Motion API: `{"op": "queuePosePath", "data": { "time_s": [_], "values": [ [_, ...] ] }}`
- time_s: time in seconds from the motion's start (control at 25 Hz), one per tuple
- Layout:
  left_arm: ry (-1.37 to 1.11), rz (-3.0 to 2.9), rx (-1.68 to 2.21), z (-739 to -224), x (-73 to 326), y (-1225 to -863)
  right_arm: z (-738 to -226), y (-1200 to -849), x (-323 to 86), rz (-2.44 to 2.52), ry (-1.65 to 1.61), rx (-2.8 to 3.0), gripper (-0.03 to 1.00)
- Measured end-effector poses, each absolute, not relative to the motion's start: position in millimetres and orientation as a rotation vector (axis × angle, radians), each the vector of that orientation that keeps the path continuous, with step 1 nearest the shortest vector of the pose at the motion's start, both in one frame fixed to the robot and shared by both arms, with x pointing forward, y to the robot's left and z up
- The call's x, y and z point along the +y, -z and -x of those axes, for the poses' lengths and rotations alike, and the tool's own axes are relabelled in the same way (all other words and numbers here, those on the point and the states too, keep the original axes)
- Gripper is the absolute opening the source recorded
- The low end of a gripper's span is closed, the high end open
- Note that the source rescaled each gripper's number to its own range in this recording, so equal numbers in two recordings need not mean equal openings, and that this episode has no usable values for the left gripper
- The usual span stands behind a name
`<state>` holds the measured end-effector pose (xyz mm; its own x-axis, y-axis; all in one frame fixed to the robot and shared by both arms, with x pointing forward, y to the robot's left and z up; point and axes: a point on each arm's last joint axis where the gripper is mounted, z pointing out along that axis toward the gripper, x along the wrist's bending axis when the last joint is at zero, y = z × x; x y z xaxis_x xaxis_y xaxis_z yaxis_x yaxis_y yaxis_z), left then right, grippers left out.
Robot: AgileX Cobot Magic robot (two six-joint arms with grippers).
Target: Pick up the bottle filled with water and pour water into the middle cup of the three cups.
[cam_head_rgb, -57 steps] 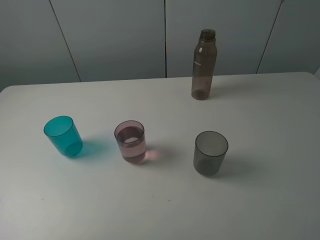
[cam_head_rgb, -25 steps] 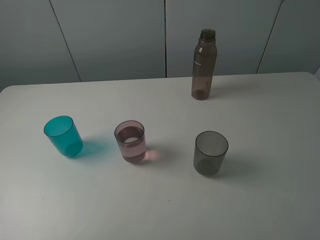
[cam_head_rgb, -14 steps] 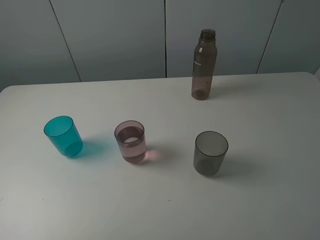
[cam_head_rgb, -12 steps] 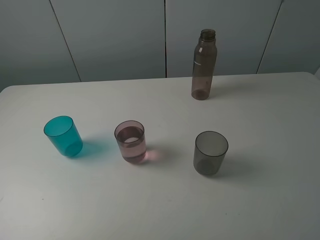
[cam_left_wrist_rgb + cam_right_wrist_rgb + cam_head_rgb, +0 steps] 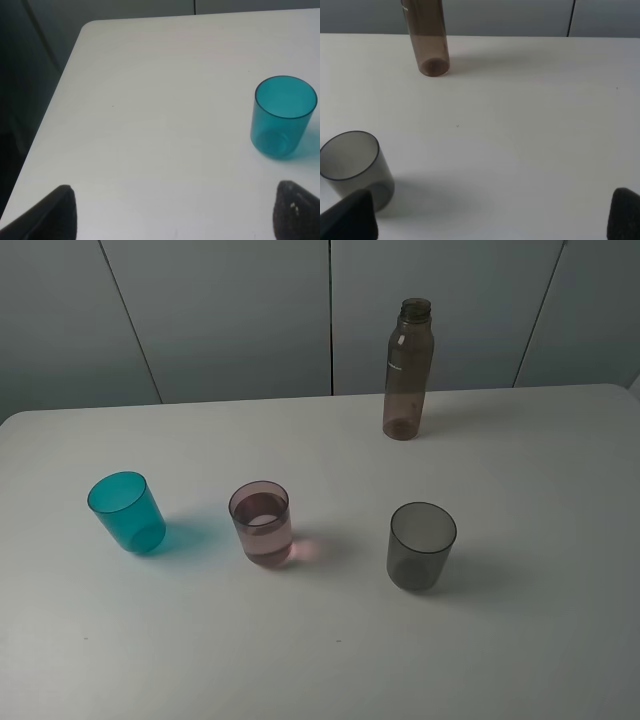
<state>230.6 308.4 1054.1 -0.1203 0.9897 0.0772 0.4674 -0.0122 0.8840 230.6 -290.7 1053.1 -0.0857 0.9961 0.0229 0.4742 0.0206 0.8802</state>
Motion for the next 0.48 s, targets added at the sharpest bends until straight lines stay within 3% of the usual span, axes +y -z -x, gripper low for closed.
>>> {"op": "queuePosePath", "data": {
  "time_s": [0.48],
  "values": [
    [-1.077, -1.53, 1.647, -230.6, 308.4, -1054.1, -230.6, -1053.1, -290.7, -1.523, -1.001, 1.637, 0.99]
  ]
}}
